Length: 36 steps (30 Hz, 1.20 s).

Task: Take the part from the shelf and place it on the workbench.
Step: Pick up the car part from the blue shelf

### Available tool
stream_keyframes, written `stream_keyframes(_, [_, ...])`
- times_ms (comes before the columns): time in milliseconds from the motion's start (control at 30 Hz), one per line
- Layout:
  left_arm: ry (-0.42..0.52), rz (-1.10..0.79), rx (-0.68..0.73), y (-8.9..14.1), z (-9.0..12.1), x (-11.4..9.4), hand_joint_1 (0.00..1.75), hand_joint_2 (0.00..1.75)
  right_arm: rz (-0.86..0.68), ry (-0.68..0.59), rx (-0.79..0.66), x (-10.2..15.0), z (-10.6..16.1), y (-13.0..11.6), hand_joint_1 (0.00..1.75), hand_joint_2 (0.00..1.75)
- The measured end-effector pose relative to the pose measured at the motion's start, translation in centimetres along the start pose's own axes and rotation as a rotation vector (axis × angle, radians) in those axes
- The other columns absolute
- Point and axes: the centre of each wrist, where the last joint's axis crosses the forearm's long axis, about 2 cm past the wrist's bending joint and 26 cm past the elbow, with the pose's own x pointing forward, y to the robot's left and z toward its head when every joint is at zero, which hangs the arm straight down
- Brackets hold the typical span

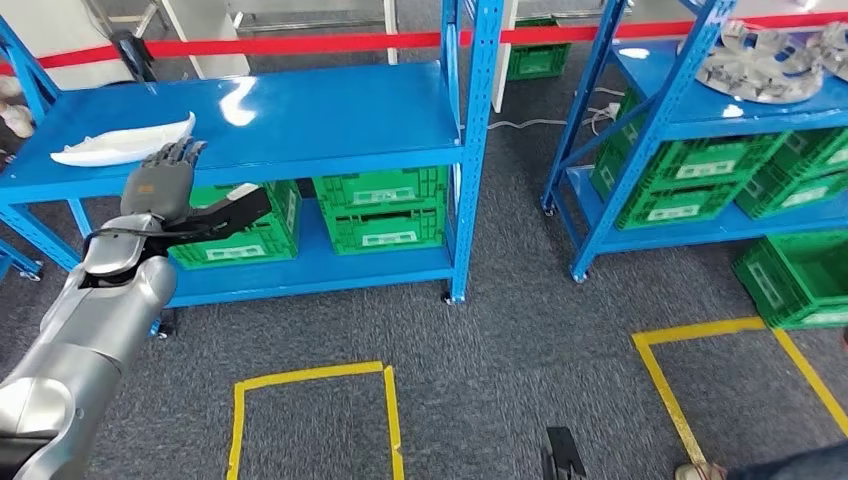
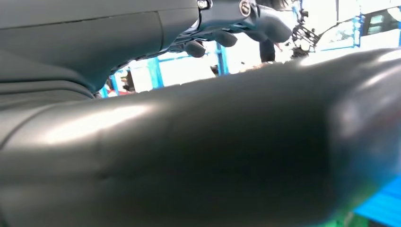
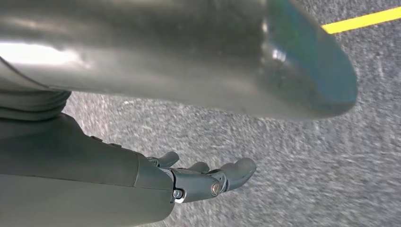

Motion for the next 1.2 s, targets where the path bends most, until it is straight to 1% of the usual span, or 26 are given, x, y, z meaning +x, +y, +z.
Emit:
stream_keyframes(267, [0.018, 0.004, 0.000, -0.4, 0.1, -0.1, 0.00, 0.00, 0.009, 0.002, 0.003, -0.1, 0.1, 0.1, 0.00, 0.00])
stream_keyframes(467, [0.005, 0.013, 0.010, -0.4, 0.2, -0.2, 0.00, 0.00, 0.014, 0.002, -0.009, 0.2, -0.1, 0.1, 0.00, 0.00])
stream_keyframes(833, [-0.040, 0.026, 0.016, -0.5, 0.1, 1.2, 0.00, 0.00, -0.002, 0.021, -0.022, -0.1, 0.1, 0.0, 0.00, 0.00])
stream_keyframes(1067, [-0.054, 0.026, 0.026, -0.2, 0.0, 1.5, 0.00, 0.00, -0.007, 0.024, -0.020, -0.1, 0.1, 0.1, 0.00, 0.00])
stream_keyframes(1200, [-0.053, 0.030, 0.015, -0.7, 0.1, 1.5, 0.00, 0.00, -0.009, 0.027, -0.021, -0.2, 0.2, 0.2, 0.00, 0.00])
